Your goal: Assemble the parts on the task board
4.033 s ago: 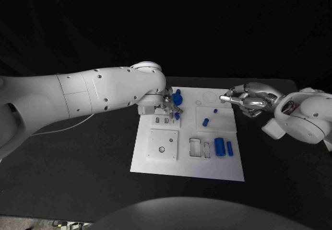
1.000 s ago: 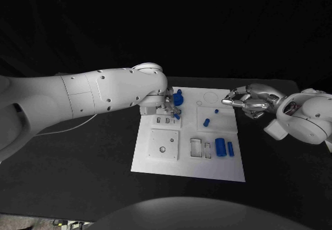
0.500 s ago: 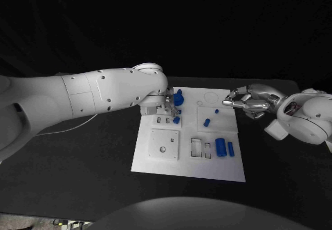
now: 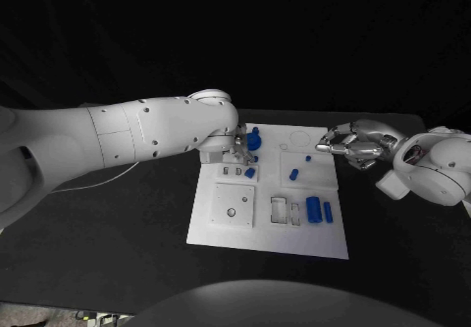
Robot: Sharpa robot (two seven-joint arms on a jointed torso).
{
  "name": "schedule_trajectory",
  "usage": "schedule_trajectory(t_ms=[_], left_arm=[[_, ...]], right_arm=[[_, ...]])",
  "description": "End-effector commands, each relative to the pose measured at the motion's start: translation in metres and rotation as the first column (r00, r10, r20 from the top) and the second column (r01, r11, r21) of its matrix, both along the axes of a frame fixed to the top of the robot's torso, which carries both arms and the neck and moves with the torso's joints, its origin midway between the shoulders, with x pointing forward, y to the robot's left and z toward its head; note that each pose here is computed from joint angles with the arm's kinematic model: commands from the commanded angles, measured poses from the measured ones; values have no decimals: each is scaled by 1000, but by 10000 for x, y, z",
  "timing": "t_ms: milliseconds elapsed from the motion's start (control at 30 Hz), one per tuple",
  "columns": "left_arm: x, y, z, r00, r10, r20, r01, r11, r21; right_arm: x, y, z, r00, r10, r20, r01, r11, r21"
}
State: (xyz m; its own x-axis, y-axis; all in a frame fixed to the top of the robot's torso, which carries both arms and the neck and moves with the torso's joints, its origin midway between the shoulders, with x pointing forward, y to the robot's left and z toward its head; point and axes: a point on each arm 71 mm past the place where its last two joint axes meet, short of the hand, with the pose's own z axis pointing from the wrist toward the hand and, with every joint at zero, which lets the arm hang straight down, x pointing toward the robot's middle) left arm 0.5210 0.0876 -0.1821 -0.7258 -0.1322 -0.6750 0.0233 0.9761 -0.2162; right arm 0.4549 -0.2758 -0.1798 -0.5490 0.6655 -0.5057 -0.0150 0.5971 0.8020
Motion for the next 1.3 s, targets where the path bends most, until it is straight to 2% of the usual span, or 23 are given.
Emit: schedule_trajectory(t_ms=[33, 167, 267, 333, 400, 533, 667, 700, 733, 800, 1033, 1167, 1300], left_arm=[[-4, -2, 25, 999, 11, 33, -9, 998, -56], [-37, 56, 65, 996, 16, 86, -3, 990, -142], [-78, 119, 95, 993, 19, 118, 5, 980, -197], [-126, 187, 124, 989, 24, 143, 11, 970, -242], [-181, 266, 156, 986, 33, 163, 15, 958, -286], [-316, 466, 240, 981, 61, 182, 12, 926, -377], [-469, 684, 299, 982, 93, 165, -7, 889, -458], [-520, 745, 305, 984, 99, 149, -16, 878, -478], [-555, 782, 306, 986, 102, 135, -23, 873, -487], [-614, 834, 304, 988, 105, 110, -37, 865, -500], [-792, 953, 269, 993, 118, -2, -104, 865, -491], [-836, 1006, 234, 987, 143, -68, -158, 866, -474], [-854, 1047, 210, 981, 162, -104, -192, 868, -459]], right_arm=[[-7, 27, 7, 999, 23, 23, -23, 1000, -2], [-10, 88, 64, 991, 58, 125, -56, 998, -17], [-22, 146, 105, 977, 88, 193, -83, 996, -36], [-39, 203, 138, 963, 119, 243, -108, 992, -61], [-52, 268, 175, 945, 154, 289, -132, 987, -94], [-55, 443, 256, 898, 245, 365, -187, 964, -187], [-57, 666, 330, 833, 366, 414, -246, 916, -316], [-59, 749, 343, 809, 411, 421, -264, 893, -364], [-60, 807, 348, 792, 440, 422, -275, 876, -396], [-59, 911, 342, 768, 489, 412, -294, 842, -451], [7, 1260, 272, 707, 617, 346, -331, 721, -609], [57, 1407, 234, 680, 662, 316, -333, 662, -671], [88, 1509, 213, 661, 688, 299, -331, 625, -707]])
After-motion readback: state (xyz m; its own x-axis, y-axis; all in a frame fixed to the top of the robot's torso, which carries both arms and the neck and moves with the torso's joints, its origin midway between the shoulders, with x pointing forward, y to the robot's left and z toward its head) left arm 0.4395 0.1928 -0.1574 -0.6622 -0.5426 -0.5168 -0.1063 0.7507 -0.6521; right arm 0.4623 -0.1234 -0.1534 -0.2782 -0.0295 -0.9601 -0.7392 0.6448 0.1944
